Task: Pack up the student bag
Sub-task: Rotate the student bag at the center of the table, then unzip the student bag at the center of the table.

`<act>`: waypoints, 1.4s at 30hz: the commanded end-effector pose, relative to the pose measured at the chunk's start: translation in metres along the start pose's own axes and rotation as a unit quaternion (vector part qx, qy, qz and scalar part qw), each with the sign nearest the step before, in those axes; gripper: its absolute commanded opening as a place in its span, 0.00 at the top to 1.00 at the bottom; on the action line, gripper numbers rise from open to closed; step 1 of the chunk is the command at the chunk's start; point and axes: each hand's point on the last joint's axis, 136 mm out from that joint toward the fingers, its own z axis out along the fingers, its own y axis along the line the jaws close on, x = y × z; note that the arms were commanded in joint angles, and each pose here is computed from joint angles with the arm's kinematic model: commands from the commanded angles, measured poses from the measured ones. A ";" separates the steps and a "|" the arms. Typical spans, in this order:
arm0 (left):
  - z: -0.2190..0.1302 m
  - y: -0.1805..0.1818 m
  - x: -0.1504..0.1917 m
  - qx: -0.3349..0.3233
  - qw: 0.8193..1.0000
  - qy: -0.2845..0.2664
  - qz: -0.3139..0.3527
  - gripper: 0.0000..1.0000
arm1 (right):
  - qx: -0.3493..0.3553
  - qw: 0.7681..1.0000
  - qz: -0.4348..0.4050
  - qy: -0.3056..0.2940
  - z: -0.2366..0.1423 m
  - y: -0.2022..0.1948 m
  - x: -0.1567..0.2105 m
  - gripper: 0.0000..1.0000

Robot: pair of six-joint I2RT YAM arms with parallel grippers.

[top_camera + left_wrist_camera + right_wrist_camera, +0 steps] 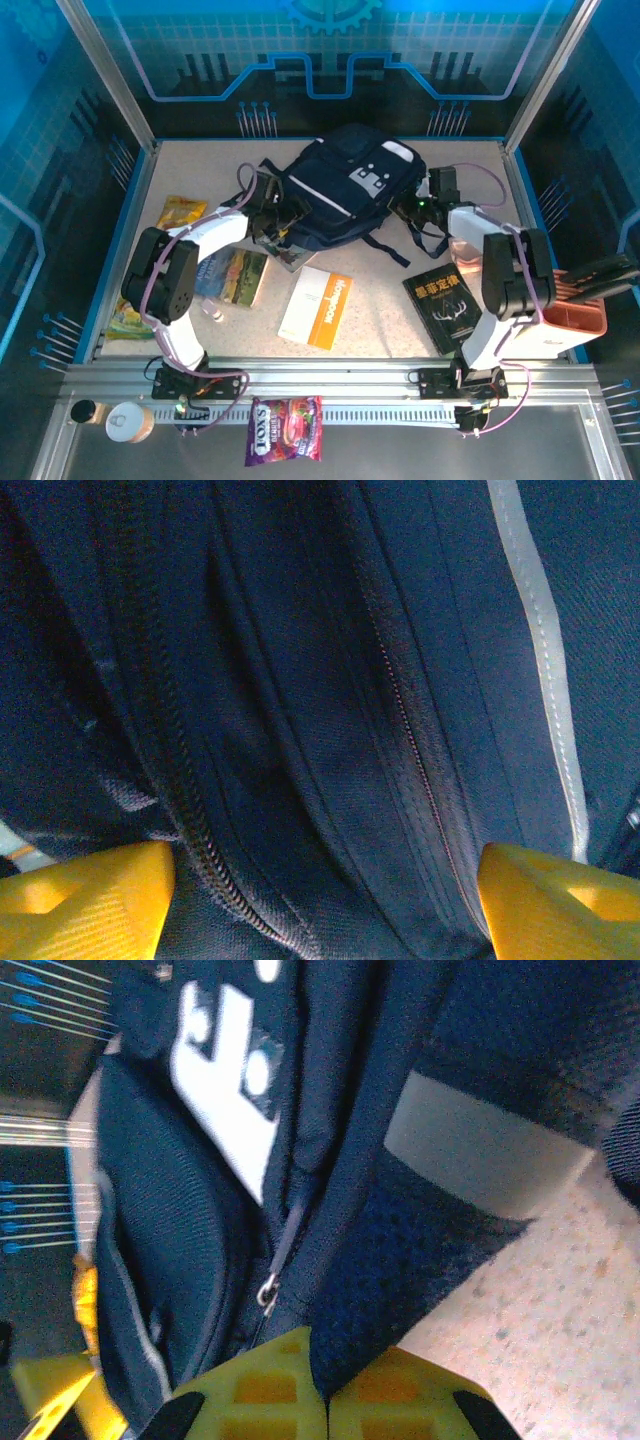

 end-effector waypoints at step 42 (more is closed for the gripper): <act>0.007 -0.128 0.132 0.027 0.927 -0.049 0.370 0.41 | -0.092 0.986 0.134 -0.017 -0.029 0.094 0.021 0.98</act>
